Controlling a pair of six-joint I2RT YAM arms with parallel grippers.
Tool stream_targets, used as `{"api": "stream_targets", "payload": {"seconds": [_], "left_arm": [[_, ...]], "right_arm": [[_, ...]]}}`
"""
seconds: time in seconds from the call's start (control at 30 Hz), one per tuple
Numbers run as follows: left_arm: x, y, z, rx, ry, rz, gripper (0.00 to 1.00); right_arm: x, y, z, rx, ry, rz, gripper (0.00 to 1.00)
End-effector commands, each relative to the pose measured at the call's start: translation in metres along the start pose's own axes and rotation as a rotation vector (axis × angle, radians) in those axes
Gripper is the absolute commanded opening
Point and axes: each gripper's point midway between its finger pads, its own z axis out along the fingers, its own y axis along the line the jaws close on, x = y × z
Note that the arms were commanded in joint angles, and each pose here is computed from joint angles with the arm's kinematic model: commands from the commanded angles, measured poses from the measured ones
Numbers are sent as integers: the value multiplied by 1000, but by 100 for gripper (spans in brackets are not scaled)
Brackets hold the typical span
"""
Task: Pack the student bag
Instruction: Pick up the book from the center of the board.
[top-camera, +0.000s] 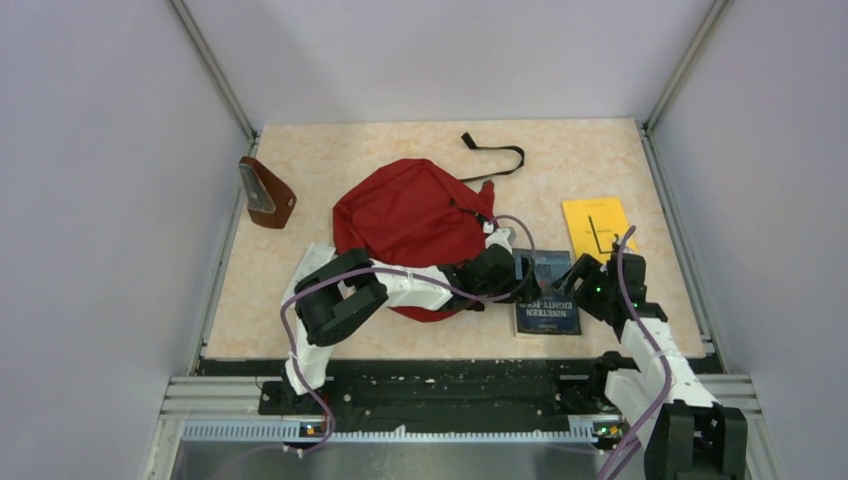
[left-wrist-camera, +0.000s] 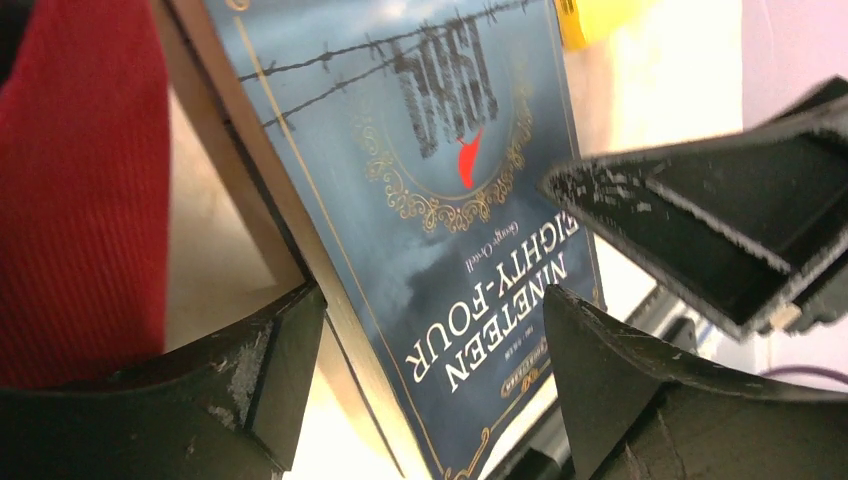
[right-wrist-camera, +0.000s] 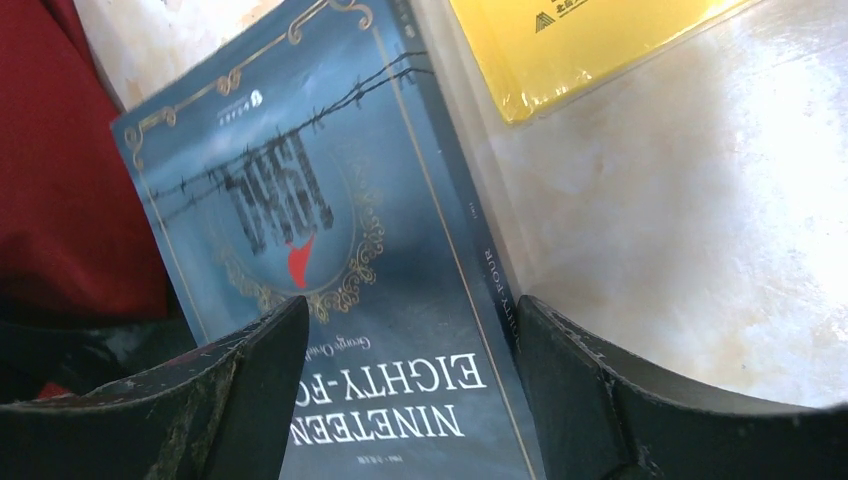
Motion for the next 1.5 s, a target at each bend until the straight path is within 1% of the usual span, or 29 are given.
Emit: {"api": "stream_targets", "payload": {"seconds": [0.0,0.1,0.27,0.3,0.47,0.57,0.73,0.83,0.87,0.93,1.03,1.17,1.23,1.37,1.47], "left_arm": [[-42,-38,7,83,-150,30,82],[-47,-42,8,94,-162,30,78],[-48,-47,5,131,-184,8,62],[-49,-47,4,135,-188,4,60],[-53,-55,3,145,-190,8,57],[-53,-58,4,159,-185,-1,51],[-53,-64,1,184,-184,-5,33],[-55,-66,-3,189,-192,-6,18],[-56,-67,-5,195,-195,-6,10],[-58,-71,-11,214,-205,1,0],[-66,-84,-25,263,-231,29,0],[-82,-104,-52,336,-290,68,0],[-93,-111,-68,381,-340,67,0],[-114,-123,-99,446,-399,65,0],[-123,-137,-126,513,-423,99,0]], "right_arm": [[27,13,0,-64,114,25,74],[28,12,1,-60,118,22,74],[28,11,2,-54,119,24,74],[29,11,3,-53,119,26,74],[31,10,5,-50,128,29,74],[32,10,6,-48,130,31,74],[32,9,7,-44,129,32,74],[31,9,7,-45,125,34,74],[31,10,7,-45,123,34,74],[29,10,6,-45,120,32,74],[20,13,4,-42,98,19,74],[0,26,-3,-67,49,-15,83],[-10,34,-7,-89,24,-38,87],[-33,56,-24,-157,-52,-86,93],[-49,78,-40,-240,-109,-113,96]]}}
